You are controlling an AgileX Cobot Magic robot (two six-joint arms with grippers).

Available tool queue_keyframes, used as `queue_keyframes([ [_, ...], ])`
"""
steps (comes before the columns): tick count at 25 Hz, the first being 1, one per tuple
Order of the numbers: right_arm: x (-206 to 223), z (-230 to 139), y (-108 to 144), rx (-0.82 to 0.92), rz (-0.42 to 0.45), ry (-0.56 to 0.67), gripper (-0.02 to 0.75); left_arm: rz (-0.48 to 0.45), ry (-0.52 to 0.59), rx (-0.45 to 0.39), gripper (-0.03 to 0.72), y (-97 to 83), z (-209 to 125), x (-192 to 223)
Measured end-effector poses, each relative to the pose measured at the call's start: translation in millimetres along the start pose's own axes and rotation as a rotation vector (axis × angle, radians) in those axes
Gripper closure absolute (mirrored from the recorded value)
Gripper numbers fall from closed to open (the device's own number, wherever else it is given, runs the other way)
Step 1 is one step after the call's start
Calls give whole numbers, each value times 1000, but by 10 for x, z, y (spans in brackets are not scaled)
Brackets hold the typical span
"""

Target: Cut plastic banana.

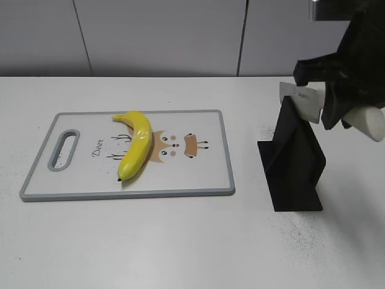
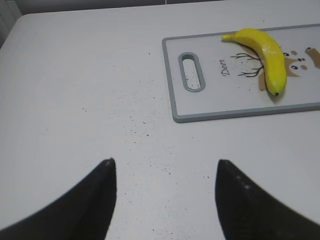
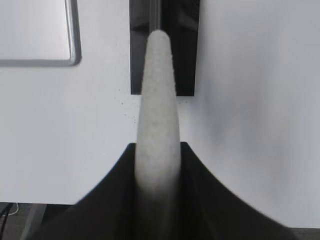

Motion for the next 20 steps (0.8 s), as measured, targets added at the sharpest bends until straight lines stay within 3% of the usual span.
queue_keyframes([
  [20,-471,324,117,5,62,-160,577,0,0,0,102,0,0,0],
])
Point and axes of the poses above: a point on each arm's last joint axis where the gripper is mounted, x pointing out along that axis toward the gripper, y along the wrist's bending axis when the last joint is at zero, z = x × y, the point moved 7 cm from there along x, pointing out along that axis toward the gripper, and after that the axes turned 4 degrees about x, right-handed, at the moved point
